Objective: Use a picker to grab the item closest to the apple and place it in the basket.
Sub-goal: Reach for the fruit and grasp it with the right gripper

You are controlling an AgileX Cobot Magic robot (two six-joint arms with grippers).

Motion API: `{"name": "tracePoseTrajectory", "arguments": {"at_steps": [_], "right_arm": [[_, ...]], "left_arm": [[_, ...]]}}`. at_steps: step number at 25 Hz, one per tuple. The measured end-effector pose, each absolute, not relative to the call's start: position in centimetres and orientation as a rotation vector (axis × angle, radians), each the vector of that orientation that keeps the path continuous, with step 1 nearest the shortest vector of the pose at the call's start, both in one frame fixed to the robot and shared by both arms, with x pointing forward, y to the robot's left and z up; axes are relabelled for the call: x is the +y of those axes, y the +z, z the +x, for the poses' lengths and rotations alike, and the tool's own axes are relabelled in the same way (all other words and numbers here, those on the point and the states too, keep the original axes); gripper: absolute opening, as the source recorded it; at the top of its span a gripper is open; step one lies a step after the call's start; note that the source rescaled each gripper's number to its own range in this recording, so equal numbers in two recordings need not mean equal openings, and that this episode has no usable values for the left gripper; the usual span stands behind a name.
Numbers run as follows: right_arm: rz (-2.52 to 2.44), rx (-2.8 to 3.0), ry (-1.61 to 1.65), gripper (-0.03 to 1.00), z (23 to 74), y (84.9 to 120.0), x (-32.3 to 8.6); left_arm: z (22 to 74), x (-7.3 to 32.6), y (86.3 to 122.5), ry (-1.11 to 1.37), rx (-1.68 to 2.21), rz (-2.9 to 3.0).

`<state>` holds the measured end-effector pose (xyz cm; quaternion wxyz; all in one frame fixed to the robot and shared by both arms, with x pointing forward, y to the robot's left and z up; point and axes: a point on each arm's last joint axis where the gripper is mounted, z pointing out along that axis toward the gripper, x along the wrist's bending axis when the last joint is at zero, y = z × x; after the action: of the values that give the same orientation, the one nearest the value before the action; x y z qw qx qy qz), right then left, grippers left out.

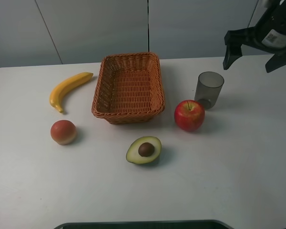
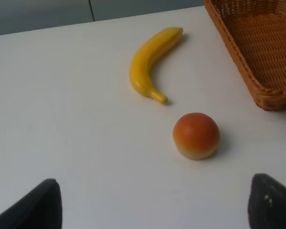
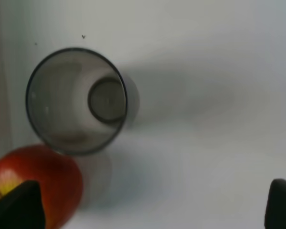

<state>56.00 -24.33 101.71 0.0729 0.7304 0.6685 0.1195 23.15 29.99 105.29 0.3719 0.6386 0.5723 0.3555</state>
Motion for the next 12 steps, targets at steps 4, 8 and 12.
{"name": "tracePoseTrajectory", "arguments": {"at_steps": [4, 8, 12], "right_arm": [[2.238, 2.017, 0.316, 1.0, 58.7, 99.8, -23.3], [2.275, 2.01, 0.281, 1.0, 60.1, 98.3, -22.9], [2.295, 2.013, 0.247, 1.0, 60.6, 96.8, -22.8]], "left_arm": [[23.1, 30.0, 105.3, 0.912, 1.466, 1.638], [23.1, 30.0, 105.3, 0.912, 1.466, 1.638], [23.1, 30.0, 105.3, 0.912, 1.466, 1.638]]}}
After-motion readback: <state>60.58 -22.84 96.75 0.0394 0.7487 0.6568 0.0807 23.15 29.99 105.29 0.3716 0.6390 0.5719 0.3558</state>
